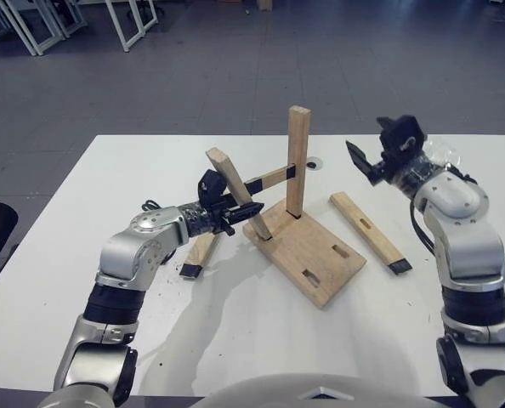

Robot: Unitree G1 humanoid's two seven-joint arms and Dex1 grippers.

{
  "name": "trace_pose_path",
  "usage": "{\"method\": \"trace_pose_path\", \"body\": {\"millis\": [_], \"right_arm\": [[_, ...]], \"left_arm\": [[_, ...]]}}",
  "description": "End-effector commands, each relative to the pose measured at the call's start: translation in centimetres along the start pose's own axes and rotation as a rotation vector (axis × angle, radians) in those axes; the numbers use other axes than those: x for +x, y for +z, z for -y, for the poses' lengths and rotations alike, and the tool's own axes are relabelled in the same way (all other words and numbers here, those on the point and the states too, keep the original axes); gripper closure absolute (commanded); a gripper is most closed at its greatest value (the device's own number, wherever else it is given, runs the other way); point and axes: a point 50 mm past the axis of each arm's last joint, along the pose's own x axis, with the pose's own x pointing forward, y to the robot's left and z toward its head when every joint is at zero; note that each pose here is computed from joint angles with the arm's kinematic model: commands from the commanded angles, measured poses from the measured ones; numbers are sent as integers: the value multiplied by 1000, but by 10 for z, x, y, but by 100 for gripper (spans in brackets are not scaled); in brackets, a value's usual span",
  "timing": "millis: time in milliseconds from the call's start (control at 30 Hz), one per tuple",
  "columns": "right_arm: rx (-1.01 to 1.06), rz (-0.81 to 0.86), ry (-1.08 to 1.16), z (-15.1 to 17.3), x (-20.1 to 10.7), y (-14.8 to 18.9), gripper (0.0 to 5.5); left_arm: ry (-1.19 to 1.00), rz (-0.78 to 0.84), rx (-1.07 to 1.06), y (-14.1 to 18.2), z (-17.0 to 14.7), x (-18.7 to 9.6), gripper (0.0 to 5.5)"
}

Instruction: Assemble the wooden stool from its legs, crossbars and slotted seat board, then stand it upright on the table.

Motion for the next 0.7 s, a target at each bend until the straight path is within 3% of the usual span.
{"method": "trace_pose_path", "body": {"millis": [33,167,233,367,433,500,700], "right_arm": [[-84,183,195,-9,38,33,217],[-130,163,332,-13,66,22,217],[-135,49,401,-17,70,-4,217],[-295,-270,672,-39,47,-82,217],[-389,-347,730,-38,38,-101,217],[-459,-344,767,-39,36,-104,217],[-381,-207,654,-39,46,-86,217]], "left_arm": [[-11,-170,-65,-30,5,26,345],[-64,-164,-55,-26,15,49,345],[-76,-165,-54,-27,18,54,345],[-78,-160,-60,-29,21,57,345],[-84,-153,-55,-25,22,62,345],[-79,-159,-51,-23,20,65,345],[-52,-444,-33,-43,10,63,345]]}}
